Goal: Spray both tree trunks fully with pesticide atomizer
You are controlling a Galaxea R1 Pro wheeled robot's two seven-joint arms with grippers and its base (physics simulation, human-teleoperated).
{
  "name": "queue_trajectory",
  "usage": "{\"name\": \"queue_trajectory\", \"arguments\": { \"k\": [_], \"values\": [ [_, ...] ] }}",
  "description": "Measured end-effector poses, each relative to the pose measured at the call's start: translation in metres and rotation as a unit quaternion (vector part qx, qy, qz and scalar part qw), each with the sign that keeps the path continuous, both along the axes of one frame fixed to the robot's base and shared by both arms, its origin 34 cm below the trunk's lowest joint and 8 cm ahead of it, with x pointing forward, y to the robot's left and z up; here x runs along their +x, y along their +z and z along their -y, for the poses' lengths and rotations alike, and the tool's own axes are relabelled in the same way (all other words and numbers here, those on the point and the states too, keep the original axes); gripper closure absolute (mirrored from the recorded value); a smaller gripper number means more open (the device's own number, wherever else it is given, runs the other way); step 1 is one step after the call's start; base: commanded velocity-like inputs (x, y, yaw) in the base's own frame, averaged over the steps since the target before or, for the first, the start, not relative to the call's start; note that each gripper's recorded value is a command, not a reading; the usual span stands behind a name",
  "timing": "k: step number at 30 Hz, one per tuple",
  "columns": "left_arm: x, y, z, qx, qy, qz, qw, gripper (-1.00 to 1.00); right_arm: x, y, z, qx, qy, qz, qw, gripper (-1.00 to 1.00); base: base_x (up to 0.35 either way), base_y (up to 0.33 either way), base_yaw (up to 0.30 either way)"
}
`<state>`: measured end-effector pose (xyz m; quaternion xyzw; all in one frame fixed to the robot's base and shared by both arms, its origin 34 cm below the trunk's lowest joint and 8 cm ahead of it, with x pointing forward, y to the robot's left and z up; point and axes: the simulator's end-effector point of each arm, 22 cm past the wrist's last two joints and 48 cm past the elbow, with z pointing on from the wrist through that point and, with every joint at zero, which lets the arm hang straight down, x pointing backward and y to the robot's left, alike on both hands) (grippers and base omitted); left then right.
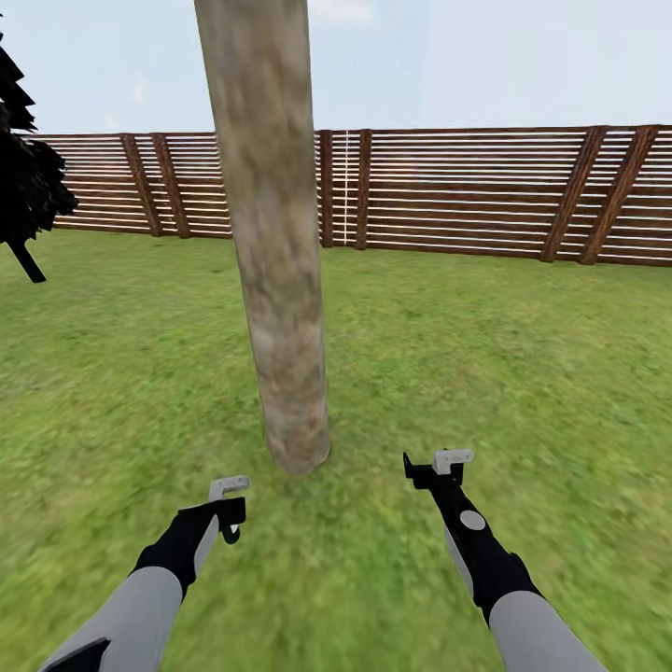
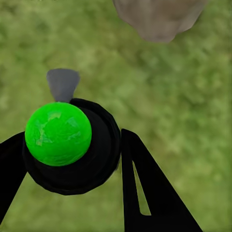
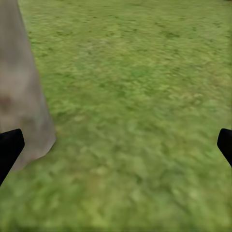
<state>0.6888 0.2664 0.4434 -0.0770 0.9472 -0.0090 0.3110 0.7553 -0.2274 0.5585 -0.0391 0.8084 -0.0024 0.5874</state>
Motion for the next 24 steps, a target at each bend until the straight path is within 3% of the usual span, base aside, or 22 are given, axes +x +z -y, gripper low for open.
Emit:
{"name": "queue_trajectory", "arguments": {
  "k": [17,24],
  "values": [
    [-0.002,-0.023,0.0,0.001,0.0,0.007,1.0,1.0,-0.005,-0.026,0.0,0.0,0.0,0.0,1.0,-1.0,0.005,0.0,0.0],
    [-0.004,-0.024,0.0,0.001,0.0,0.006,1.0,1.0,-0.005,-0.026,0.0,0.0,0.0,0.0,1.0,-1.0,0.292,0.0,0.0]
  ]
}}
